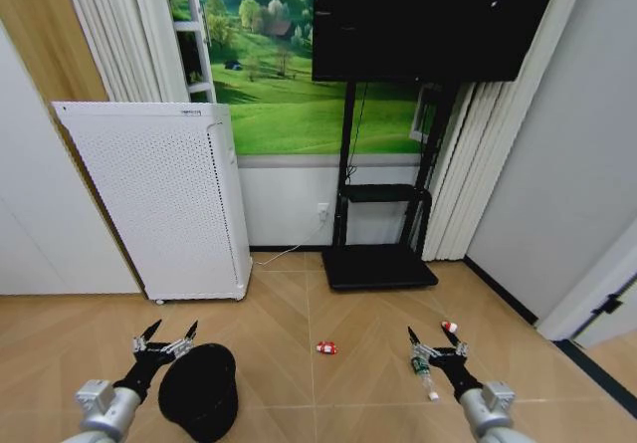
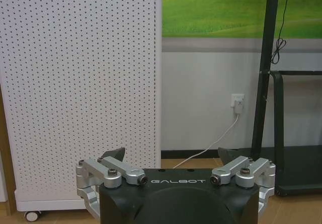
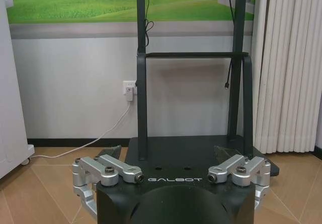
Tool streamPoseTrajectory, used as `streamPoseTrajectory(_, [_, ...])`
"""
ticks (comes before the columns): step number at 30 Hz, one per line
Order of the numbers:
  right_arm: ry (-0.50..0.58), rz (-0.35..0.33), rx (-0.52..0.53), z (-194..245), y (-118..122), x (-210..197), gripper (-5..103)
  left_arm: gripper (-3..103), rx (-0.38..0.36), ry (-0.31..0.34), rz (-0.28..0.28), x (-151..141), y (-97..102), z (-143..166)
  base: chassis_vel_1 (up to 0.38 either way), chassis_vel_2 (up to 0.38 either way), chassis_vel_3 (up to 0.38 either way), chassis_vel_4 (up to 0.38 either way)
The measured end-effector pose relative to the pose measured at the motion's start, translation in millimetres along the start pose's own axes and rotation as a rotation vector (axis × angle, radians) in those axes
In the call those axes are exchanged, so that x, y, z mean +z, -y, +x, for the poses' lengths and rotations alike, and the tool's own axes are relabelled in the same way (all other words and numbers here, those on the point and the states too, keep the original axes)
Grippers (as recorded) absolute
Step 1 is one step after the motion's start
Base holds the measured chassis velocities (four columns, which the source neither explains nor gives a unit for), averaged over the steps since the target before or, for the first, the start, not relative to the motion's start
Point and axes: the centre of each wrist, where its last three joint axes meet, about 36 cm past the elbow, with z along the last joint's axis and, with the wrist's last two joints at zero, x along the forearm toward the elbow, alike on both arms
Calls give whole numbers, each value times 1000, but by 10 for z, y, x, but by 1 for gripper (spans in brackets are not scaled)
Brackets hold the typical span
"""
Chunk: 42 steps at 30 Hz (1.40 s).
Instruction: Pick up the trash bin and place the garbage on the floor into it.
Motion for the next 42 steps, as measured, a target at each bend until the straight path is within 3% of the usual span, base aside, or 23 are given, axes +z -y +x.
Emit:
streamPoseTrajectory(10, [6, 0, -1, 6, -6, -13, 100, 100, 6, -5, -16, 7, 10, 10, 0, 0, 0, 0])
streamPoseTrajectory(19, [7, 2, -1, 16, -9, -19, 100, 100, 0, -15, 2, 68, 27, 35, 0, 0, 0, 0])
streamPoseTrajectory(32, [-8, 2, 3, 62, 23, 11, 100, 100, -51, -33, 16, 199, -16, 39, 0, 0, 0, 0])
streamPoseTrajectory(34, [-10, -1, 3, 63, 20, 20, 100, 100, -159, -62, 43, 264, 24, 28, 0, 0, 0, 0])
streamPoseTrajectory(36, [-17, -3, 3, 62, 17, 49, 100, 100, -261, -127, 111, 345, 75, 28, 0, 0, 0, 0])
streamPoseTrajectory(37, [-17, -3, 3, 62, 17, 49, 100, 100, -261, -127, 111, 345, 75, 28, 0, 0, 0, 0])
streamPoseTrajectory(39, [-22, -1, 8, 52, 35, 94, 100, 100, -403, -271, 270, 461, 126, 6, 0, 0, 0, 0])
streamPoseTrajectory(40, [-22, -1, 8, 52, 35, 94, 100, 100, -403, -271, 270, 461, 126, 6, 0, 0, 0, 0])
streamPoseTrajectory(42, [-17, 5, 20, 42, 73, 122, 100, 100, -481, -430, 393, 555, 103, -51, 0, 0, 0, 0])
